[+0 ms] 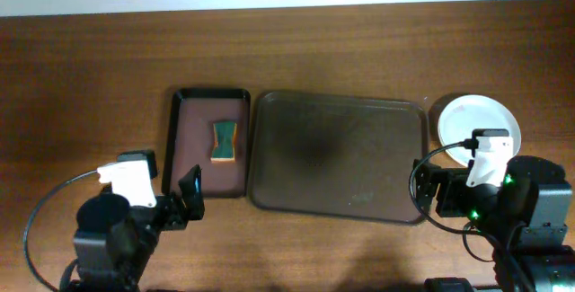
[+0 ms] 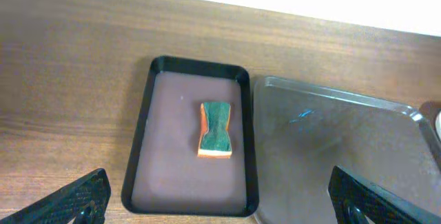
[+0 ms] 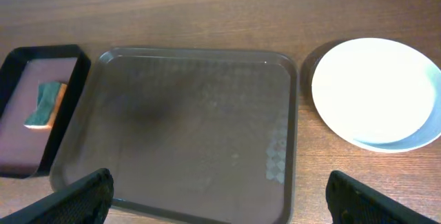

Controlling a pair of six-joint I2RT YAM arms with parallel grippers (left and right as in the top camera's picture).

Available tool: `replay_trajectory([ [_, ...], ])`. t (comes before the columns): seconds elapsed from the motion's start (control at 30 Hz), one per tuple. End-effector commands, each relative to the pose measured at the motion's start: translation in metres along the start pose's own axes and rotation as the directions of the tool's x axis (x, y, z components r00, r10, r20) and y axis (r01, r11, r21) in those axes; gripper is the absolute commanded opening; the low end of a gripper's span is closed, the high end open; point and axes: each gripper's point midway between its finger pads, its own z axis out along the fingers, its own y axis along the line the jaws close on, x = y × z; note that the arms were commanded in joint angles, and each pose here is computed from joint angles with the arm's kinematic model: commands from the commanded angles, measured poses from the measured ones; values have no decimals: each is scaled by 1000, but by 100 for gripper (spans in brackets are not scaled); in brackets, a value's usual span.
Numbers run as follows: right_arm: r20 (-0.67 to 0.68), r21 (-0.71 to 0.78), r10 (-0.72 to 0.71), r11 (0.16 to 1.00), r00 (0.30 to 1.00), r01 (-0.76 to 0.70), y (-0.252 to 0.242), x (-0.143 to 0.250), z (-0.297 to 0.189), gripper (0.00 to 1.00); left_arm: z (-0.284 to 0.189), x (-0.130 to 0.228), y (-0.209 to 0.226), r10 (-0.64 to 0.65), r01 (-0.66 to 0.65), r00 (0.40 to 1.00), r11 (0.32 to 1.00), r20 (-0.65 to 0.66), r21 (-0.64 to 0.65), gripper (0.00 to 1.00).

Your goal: Clean dirty plates on tray and stack at the side

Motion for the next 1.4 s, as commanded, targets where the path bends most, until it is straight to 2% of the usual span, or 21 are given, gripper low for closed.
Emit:
replay_trajectory([
  [0.0, -26, 9, -6, 1000, 1000, 6, -2, 5, 6, 99, 2, 4, 1, 5, -5, 1000, 1000, -7, 1, 99],
  [0.2, -51, 40, -25, 999, 998, 27, -8, 8, 11, 99, 2, 4, 1, 5, -5, 1000, 1000, -7, 1, 100],
  [0.27, 18, 55, -49, 997, 999, 48, -9, -1, 1, 99, 2, 4, 1, 5, -5, 1000, 1000, -7, 1, 99],
  [0.37, 229, 44, -78, 997, 970, 70, -6, -15, -10, 99, 2, 4, 1, 5, -5, 1000, 1000, -7, 1, 99],
  [0.47, 482, 11, -113, 992, 869, 123, 4, -21, -15, 99, 2, 4, 1, 5, -5, 1000, 1000, -7, 1, 99],
  [0.57, 643, -3, -118, 988, 757, 156, 7, -16, -11, 99, 2, 4, 1, 5, -5, 1000, 1000, -7, 1, 100],
  [0.7, 733, 5, -116, 986, 670, 165, 3, -4, 2, 99, 2, 4, 1, 5, -5, 1000, 1000, -7, 1, 99],
  [0.87, 796, 50, -112, 992, 595, 119, -11, -3, 20, 99, 2, 4, 1, 5, -5, 1000, 1000, -7, 1, 99],
  [0.9, 797, 52, -112, 992, 593, 116, -13, 1, 26, 99, 2, 4, 1, 5, -5, 1000, 1000, -7, 1, 99],
  [0.97, 767, 53, -114, 992, 632, 114, -17, 15, 46, 99, 2, 4, 1, 5, -5, 1000, 1000, -7, 1, 100],
  [1.1, 586, 74, -141, 990, 798, 121, -27, 59, 87, 99, 2, 4, 1, 5, -5, 1000, 1000, -7, 1, 99],
  [1.37, 588, 74, -141, 990, 797, 121, -27, 58, 87, 99, 2, 4, 1, 5, -5, 1000, 1000, -7, 1, 99],
])
